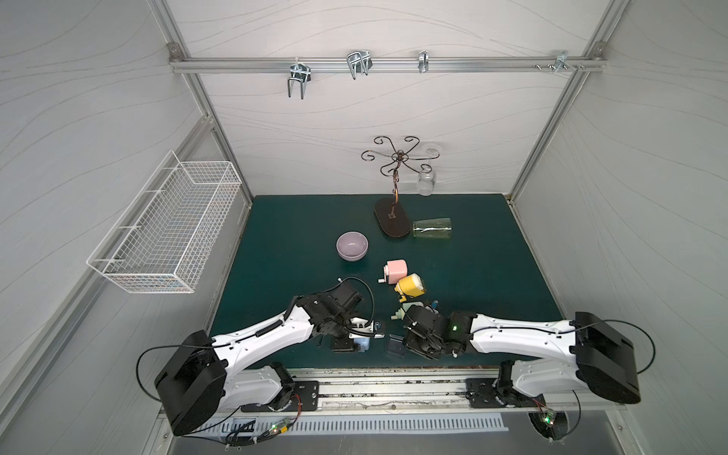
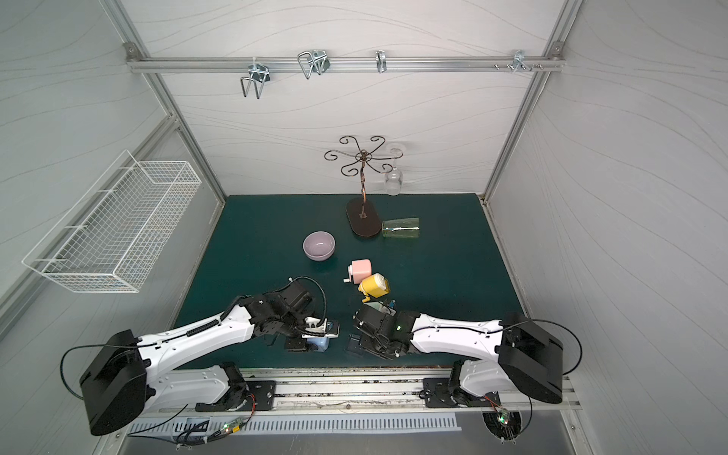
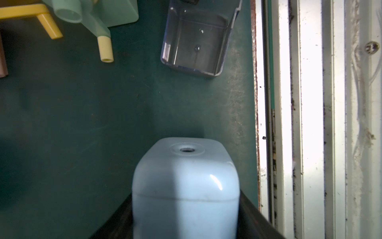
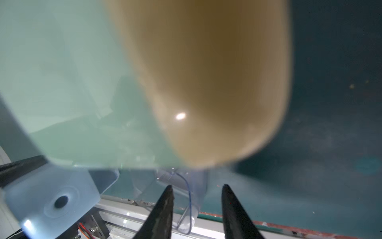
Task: Put the tray back into the pencil sharpener
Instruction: Pick up the pencil sharpener from the center of the board, then pick up the container from the center of the board, then close the container of the pencil sharpener.
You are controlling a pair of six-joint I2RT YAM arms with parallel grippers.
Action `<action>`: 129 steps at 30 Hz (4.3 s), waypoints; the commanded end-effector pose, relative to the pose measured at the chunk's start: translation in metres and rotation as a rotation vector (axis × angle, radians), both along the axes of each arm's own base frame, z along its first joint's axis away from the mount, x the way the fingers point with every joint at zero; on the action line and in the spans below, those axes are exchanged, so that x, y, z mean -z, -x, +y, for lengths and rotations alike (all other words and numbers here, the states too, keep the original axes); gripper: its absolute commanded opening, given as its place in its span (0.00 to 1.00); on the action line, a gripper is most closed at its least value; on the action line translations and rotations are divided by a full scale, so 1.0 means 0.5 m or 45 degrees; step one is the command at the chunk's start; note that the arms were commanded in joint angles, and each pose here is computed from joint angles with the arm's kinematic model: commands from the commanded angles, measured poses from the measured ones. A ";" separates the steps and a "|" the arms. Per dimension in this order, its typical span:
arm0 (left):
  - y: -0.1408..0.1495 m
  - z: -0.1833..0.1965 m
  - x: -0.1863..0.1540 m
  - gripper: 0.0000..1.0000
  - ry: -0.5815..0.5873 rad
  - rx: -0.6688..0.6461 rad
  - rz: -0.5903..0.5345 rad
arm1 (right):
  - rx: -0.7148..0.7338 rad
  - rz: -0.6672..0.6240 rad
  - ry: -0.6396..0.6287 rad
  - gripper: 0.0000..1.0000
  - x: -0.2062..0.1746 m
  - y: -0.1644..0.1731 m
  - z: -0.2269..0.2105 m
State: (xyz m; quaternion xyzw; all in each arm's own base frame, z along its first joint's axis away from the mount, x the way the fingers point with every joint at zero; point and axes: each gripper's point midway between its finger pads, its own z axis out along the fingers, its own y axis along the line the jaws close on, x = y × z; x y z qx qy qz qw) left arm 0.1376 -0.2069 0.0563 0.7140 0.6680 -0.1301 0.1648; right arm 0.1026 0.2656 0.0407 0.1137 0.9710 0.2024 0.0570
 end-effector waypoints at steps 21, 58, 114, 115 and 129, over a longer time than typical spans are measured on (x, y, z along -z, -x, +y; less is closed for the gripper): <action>-0.018 -0.041 -0.030 0.36 0.083 0.064 -0.020 | 0.001 0.115 0.003 0.37 -0.007 0.027 -0.013; -0.028 -0.113 -0.019 0.35 0.094 0.202 -0.217 | 0.025 0.148 -0.069 0.22 0.029 0.029 -0.001; -0.006 -0.152 -0.047 0.35 0.208 0.329 -0.214 | -0.138 0.123 -0.019 0.13 -0.004 0.018 0.045; -0.008 -0.153 -0.048 0.35 0.208 0.328 -0.217 | -0.141 0.123 -0.021 0.13 -0.005 0.018 0.046; -0.017 -0.153 -0.040 0.35 0.186 0.338 -0.247 | -0.162 0.093 -0.021 0.29 -0.028 0.019 0.029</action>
